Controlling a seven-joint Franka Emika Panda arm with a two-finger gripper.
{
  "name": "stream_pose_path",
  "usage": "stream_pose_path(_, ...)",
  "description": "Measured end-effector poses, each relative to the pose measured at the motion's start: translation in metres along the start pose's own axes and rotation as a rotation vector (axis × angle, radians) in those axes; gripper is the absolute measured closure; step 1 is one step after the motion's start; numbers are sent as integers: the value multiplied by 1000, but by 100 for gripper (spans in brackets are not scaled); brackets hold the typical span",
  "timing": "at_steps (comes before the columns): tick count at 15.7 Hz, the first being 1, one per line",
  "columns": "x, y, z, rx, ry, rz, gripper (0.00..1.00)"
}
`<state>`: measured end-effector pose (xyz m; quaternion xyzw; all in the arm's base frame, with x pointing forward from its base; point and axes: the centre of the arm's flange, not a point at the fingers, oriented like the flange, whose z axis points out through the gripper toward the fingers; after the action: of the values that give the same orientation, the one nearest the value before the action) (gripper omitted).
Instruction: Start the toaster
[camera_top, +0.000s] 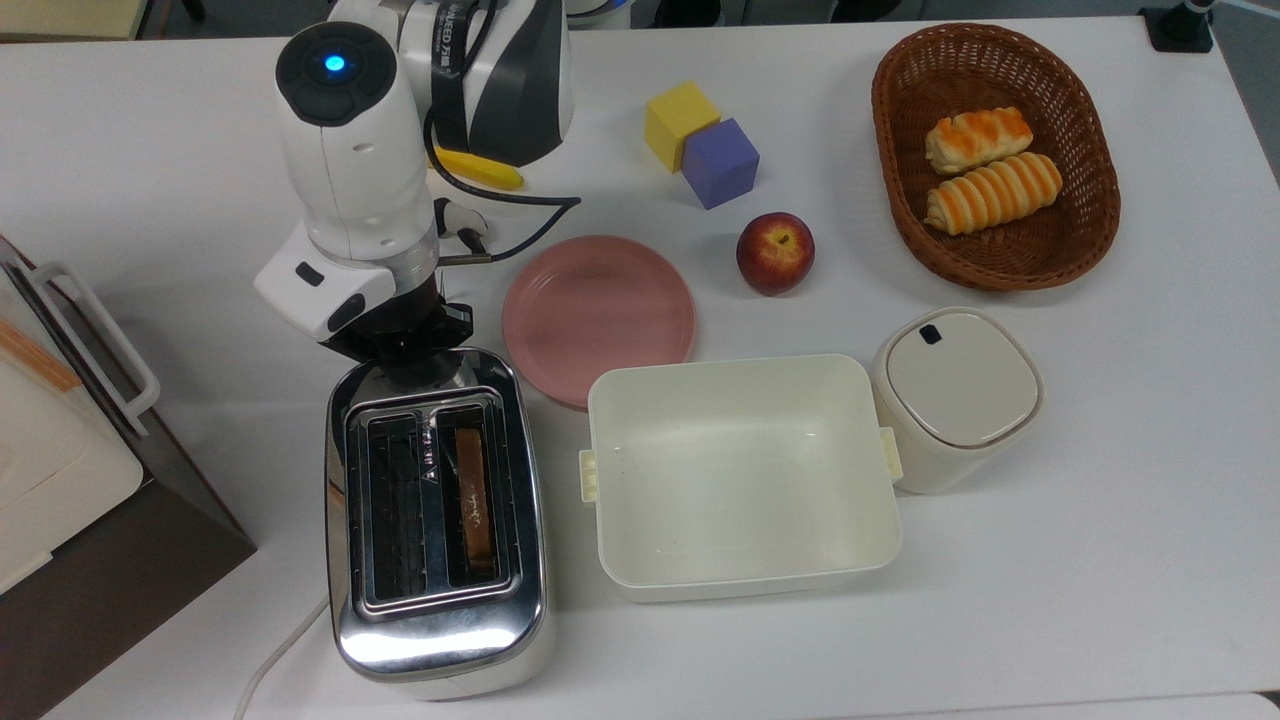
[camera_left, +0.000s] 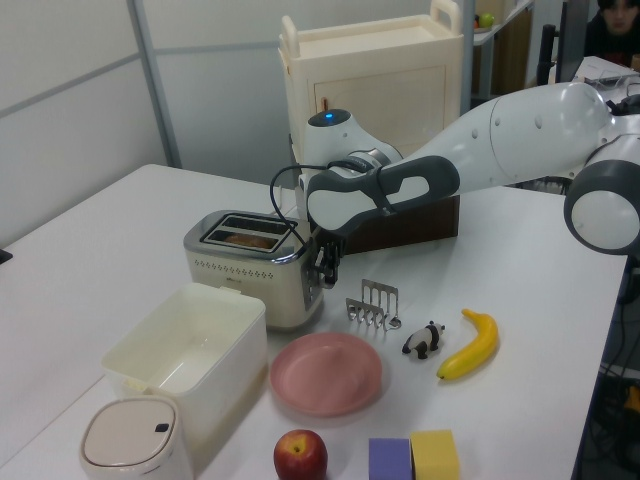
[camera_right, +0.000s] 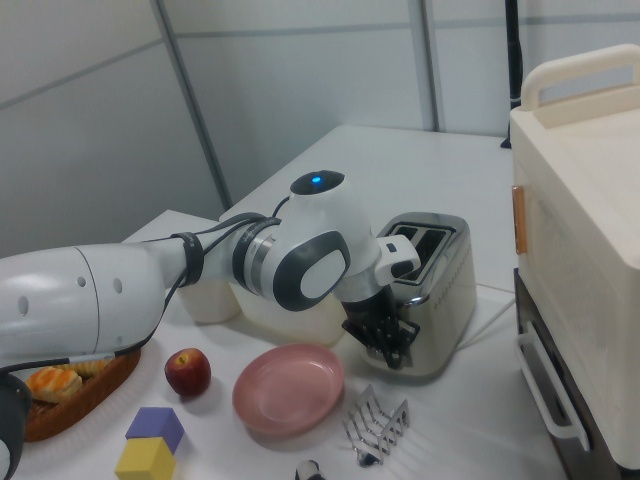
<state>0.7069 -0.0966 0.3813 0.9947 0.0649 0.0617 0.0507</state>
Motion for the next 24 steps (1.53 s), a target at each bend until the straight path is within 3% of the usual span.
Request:
stream_pose_path(16,-5,8,-15,0,-17,11,99)
stream_pose_path(20,-25,11,-114,16,-29,21,99)
stream_pose_path(24,-53,-22,-218,43,-36,-25,99)
